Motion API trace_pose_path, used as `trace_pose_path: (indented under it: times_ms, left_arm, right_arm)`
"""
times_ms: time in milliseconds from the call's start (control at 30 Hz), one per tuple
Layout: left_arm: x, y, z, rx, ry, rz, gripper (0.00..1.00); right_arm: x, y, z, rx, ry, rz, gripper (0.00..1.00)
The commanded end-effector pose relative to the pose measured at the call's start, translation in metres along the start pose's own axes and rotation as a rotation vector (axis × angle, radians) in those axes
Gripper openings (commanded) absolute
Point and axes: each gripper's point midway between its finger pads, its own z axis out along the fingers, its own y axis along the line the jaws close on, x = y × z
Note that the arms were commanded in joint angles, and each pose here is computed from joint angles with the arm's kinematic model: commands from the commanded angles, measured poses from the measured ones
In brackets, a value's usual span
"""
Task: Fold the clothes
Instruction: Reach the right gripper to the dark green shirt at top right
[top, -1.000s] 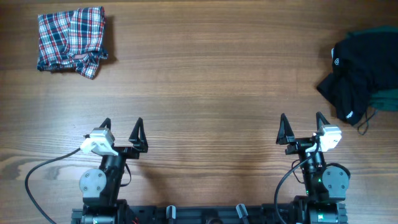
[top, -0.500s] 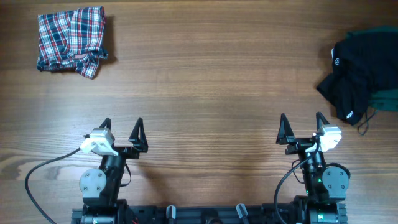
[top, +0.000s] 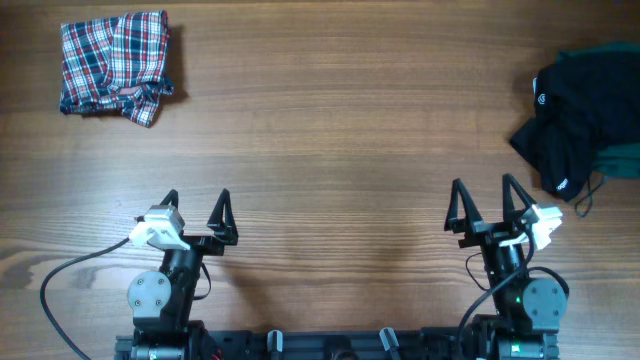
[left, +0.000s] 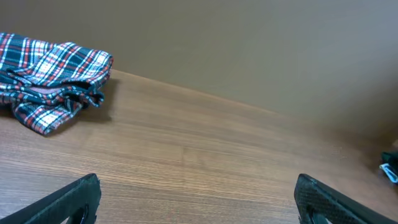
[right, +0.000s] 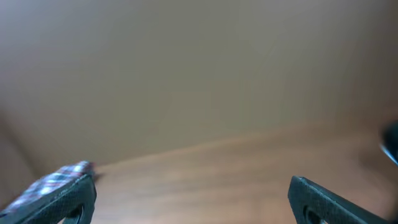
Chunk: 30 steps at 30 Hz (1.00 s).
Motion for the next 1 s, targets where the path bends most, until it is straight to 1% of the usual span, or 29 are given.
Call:
trace_pose_path:
  times_ms: [0, 67, 133, 233, 267, 367, 467, 633, 767, 833, 900, 967]
  left_arm:
    - [0.004, 0.002, 0.001, -0.011, 0.007, 0.023, 1.0]
    - [0.003, 0.002, 0.0, -0.011, 0.007, 0.023, 1.0]
    - [0.004, 0.002, 0.001, -0.011, 0.007, 0.023, 1.0]
    - [0.004, 0.002, 0.001, -0.011, 0.007, 0.023, 1.0]
    - [0.003, 0.002, 0.001, -0.011, 0.007, 0.023, 1.0]
    - [0.004, 0.002, 0.001, -0.011, 0.008, 0.023, 1.0]
    - [0.003, 0.002, 0.0, -0.011, 0.007, 0.023, 1.0]
    - [0.004, 0.002, 0.001, -0.011, 0.007, 0.023, 1.0]
    - [0.003, 0.002, 0.0, -0.011, 0.007, 0.023, 1.0]
    - [0.004, 0.002, 0.001, -0.011, 0.007, 0.023, 1.0]
    - [0.004, 0.002, 0.001, -0.011, 0.007, 0.023, 1.0]
    - [0.004, 0.002, 0.001, -0.011, 0.007, 0.023, 1.0]
  right_arm:
    - [-0.018, 0.029, -0.003, -0.142, -0.044, -0.084, 1.0]
    - [-0.037, 0.036, -0.005, -0.148, -0.1, -0.164, 1.0]
    - [-0.055, 0.04, -0.005, -0.131, -0.124, -0.242, 1.0]
    - [-0.067, 0.031, 0.0, -0.049, -0.095, -0.282, 1.0]
    - [-0.072, 0.022, 0.005, 0.01, -0.074, -0.291, 1.0]
    - [-0.088, 0.006, 0.022, 0.12, -0.028, -0.27, 1.0]
    - [-0.099, -0.005, 0.048, 0.193, 0.069, -0.273, 1.0]
    - [-0.086, -0.044, 0.099, 0.315, 0.358, -0.302, 1.0]
    - [-0.073, -0.099, 0.129, 0.424, 0.555, -0.318, 1.0]
    - [-0.065, -0.141, 0.139, 0.499, 0.641, -0.308, 1.0]
    - [-0.058, -0.174, 0.145, 0.56, 0.677, -0.268, 1.0]
    - [-0.048, -0.194, 0.147, 0.586, 0.697, -0.258, 1.0]
